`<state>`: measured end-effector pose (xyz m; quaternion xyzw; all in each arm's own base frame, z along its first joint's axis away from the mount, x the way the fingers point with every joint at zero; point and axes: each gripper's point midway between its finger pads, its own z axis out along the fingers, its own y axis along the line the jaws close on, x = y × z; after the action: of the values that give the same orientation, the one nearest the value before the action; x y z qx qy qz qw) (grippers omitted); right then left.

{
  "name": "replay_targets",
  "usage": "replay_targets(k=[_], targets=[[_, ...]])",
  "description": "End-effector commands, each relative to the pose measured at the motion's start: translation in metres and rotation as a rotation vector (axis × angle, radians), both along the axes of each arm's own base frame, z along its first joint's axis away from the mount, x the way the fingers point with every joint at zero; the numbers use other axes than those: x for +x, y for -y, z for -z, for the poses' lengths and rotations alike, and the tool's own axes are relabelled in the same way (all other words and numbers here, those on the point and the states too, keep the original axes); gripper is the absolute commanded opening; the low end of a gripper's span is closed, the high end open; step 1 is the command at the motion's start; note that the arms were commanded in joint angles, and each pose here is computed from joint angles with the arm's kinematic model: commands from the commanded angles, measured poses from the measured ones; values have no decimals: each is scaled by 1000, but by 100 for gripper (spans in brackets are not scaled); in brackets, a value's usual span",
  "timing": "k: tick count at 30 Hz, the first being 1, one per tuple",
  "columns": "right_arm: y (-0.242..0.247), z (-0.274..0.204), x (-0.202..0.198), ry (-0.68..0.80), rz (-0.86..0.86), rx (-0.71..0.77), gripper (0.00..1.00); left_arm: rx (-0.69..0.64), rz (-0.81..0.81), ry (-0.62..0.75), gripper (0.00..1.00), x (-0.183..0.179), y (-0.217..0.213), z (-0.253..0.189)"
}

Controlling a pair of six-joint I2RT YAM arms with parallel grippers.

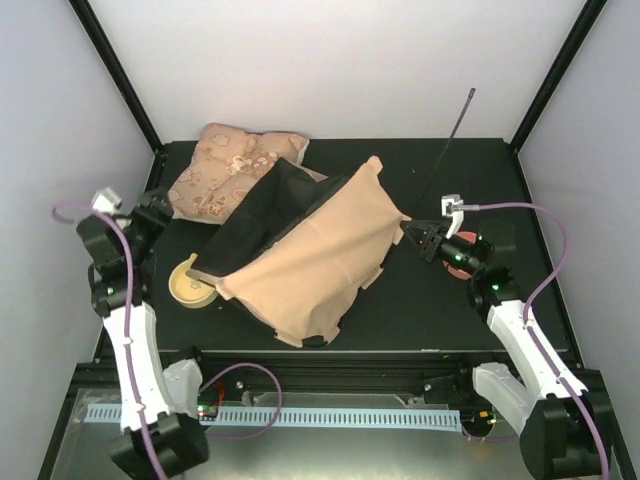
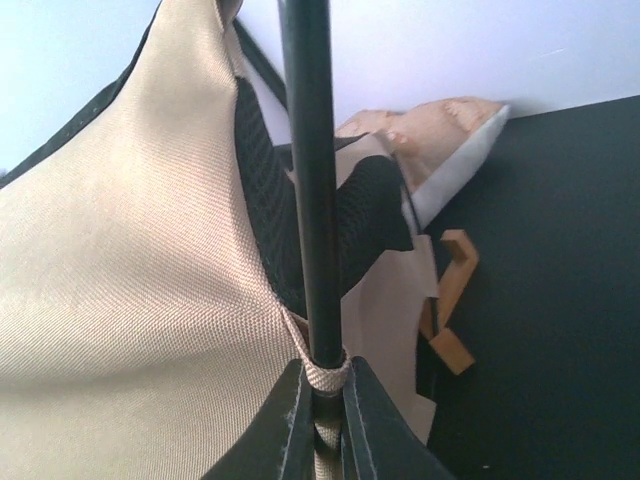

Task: Set up the pet tent

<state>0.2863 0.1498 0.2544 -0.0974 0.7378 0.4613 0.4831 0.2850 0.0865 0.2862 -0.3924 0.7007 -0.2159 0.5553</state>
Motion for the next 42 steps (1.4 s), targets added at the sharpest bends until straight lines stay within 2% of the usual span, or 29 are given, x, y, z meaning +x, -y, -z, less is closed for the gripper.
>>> replay_targets(k=[1, 5, 8, 12, 17, 20, 24, 28, 32, 37, 42], targets=[[-20, -27, -14, 129, -74, -46, 3, 146, 509, 318, 79, 33, 98, -121], [-29, -36, -23, 185, -107, -85, 3, 312, 863, 328, 86, 46, 192, -169], [-33, -38, -25, 192, -128, -124, 3, 365, 1026, 391, 89, 47, 226, -189], [-43, -42, -34, 220, -174, -164, 2, 489, 1086, 421, 90, 46, 242, -203], [-58, -54, -49, 308, -200, -235, 2, 570, 1165, 338, 92, 52, 272, -198], [-66, -62, -59, 365, -225, -252, 2, 643, 1270, 330, 92, 35, 304, -197], [-72, -67, -70, 402, -258, -261, 2, 706, 1422, 313, 91, 15, 334, -175], [-73, -66, -70, 396, -267, -269, 2, 639, 1533, 269, 80, 8, 346, -159], [-74, -67, -72, 399, -278, -269, 2, 563, 1686, 252, 74, -7, 357, -143], [-75, -69, -72, 396, -285, -269, 2, 504, 1729, 205, 56, -9, 360, -125], [-75, -69, -70, 390, -286, -271, 2, 468, 1755, 195, 42, -13, 362, -120]])
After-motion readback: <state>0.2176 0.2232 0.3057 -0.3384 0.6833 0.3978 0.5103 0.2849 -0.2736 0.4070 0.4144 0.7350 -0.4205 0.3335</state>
